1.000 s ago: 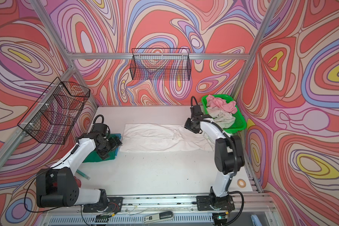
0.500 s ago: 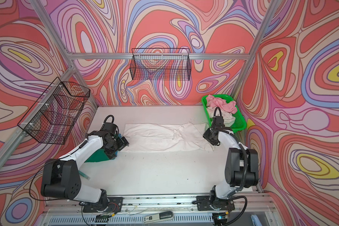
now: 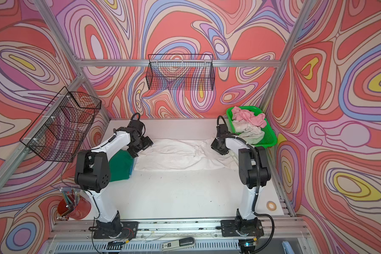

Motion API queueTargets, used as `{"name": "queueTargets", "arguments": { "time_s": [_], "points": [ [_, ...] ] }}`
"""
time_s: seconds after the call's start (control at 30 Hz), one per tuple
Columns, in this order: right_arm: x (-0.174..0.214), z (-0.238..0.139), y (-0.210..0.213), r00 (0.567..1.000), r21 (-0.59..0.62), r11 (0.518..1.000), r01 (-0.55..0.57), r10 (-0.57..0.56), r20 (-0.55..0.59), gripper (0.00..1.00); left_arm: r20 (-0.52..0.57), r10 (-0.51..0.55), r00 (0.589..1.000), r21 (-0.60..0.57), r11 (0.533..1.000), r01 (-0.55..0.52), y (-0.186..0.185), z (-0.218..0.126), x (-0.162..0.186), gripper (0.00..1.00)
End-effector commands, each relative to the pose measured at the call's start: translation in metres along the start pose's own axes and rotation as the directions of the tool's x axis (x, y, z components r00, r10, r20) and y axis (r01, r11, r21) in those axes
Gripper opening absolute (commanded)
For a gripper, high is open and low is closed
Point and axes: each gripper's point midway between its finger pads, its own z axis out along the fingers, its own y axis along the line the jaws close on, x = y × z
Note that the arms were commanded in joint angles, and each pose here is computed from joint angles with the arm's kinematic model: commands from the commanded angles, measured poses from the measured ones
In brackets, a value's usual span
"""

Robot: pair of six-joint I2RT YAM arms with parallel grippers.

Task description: Fold and stack the t-shirts

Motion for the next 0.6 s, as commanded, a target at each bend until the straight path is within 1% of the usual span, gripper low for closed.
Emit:
{"name": "queueTargets", "arguments": {
  "time_s": [0.0, 0.1, 0.2, 0.37, 0.57],
  "points": [
    [0.004, 0.008, 0.005, 1.000, 0.031, 1.000, 0.003, -0.003, 0.001, 0.44, -0.005, 0.069, 0.998, -0.085, 0.994, -0.069, 0.000, 0.009, -0.005, 0.98],
    [0.011, 0.017, 0.003, 1.000, 0.052, 0.998, 0.018, -0.017, -0.016, 0.45, -0.015, 0.109, 0.994, -0.139, 0.984, -0.110, -0.003, 0.021, -0.008, 0.98],
    [0.018, 0.025, 0.002, 0.999, 0.062, 0.998, 0.031, -0.029, -0.030, 0.46, -0.025, 0.114, 0.993, -0.170, 0.978, -0.117, 0.003, 0.032, -0.006, 0.98],
    [0.023, 0.029, 0.005, 0.998, 0.069, 0.996, 0.048, -0.046, -0.037, 0.47, -0.065, 0.098, 0.993, -0.220, 0.969, -0.110, 0.018, 0.048, 0.006, 0.97],
    [0.026, 0.037, 0.006, 0.997, 0.080, 0.994, 0.069, -0.065, -0.052, 0.47, -0.122, 0.056, 0.991, -0.230, 0.970, -0.083, 0.032, 0.060, 0.026, 0.97]
  ]
}}
